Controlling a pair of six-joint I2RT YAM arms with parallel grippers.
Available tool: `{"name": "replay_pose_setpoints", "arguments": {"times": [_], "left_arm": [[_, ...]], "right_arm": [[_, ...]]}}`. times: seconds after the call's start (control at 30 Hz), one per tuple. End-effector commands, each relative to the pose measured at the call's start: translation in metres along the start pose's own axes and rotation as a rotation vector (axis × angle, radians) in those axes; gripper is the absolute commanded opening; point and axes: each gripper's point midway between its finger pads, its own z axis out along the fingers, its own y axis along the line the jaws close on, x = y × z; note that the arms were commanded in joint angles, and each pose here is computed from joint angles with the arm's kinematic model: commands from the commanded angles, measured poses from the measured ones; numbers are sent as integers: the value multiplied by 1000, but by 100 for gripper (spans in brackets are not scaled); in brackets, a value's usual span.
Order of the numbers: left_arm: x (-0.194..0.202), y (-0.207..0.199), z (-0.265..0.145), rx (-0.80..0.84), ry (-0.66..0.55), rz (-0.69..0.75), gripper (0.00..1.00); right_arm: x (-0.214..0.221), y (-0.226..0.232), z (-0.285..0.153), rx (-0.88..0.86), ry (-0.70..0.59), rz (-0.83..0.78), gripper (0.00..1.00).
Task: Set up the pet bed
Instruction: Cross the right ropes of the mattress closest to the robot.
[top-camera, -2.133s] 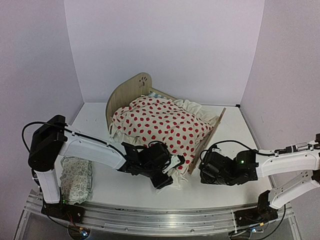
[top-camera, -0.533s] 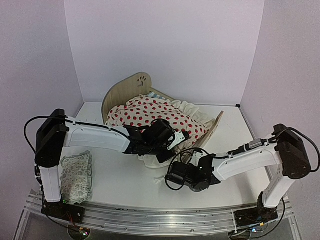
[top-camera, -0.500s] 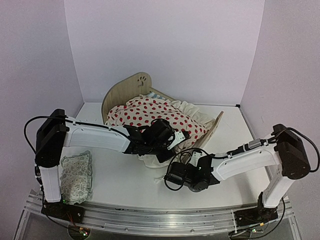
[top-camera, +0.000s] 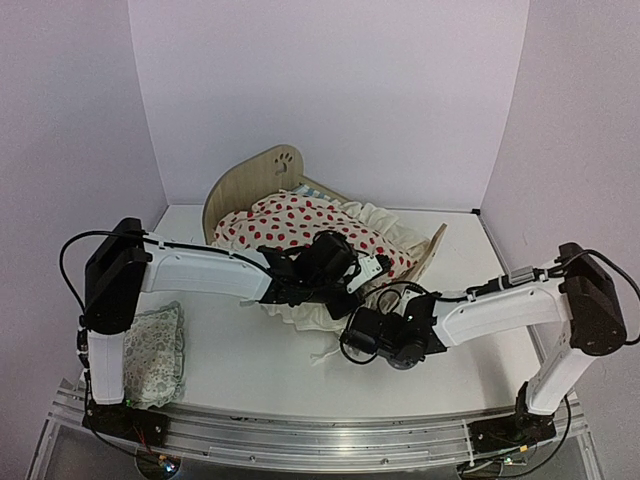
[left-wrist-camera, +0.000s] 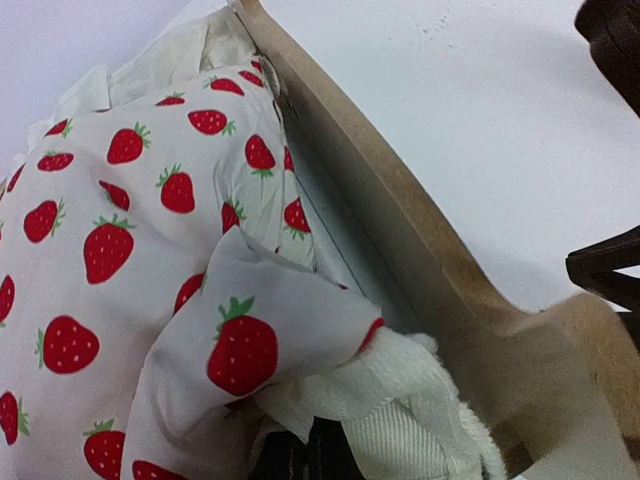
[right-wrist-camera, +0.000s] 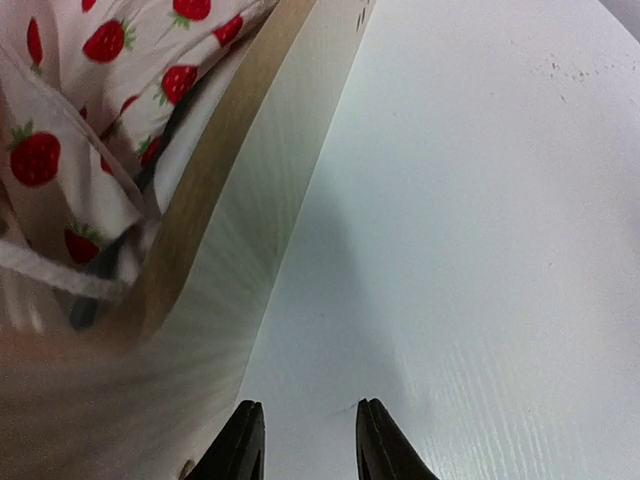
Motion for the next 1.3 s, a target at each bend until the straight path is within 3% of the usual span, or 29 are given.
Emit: {"name": "replay_pose_setpoints", "arguments": {"times": [0.0, 0.23, 0.43, 0.63, 1.03, 1.27], "left_arm": [[-38, 6, 9, 15, -80, -51, 1], [-53, 3, 31, 49, -73, -107, 1], [-53, 2, 38, 52, -58, -116, 1], [-50, 13, 16, 6, -41, -75, 1], [-34, 27, -48, -21, 13, 14, 0], [-18, 23, -67, 16, 82, 35, 1]], "right_arm": [[-38, -4, -3, 8, -41, 3, 33], [-73, -38, 0, 10, 37, 21, 36], [-69, -60, -12, -58, 122, -38, 41], [-28, -25, -32, -202, 382, -133, 47], [-14, 62, -68, -368, 463, -235, 54], [-19, 79, -83, -412, 453, -216, 57]]}}
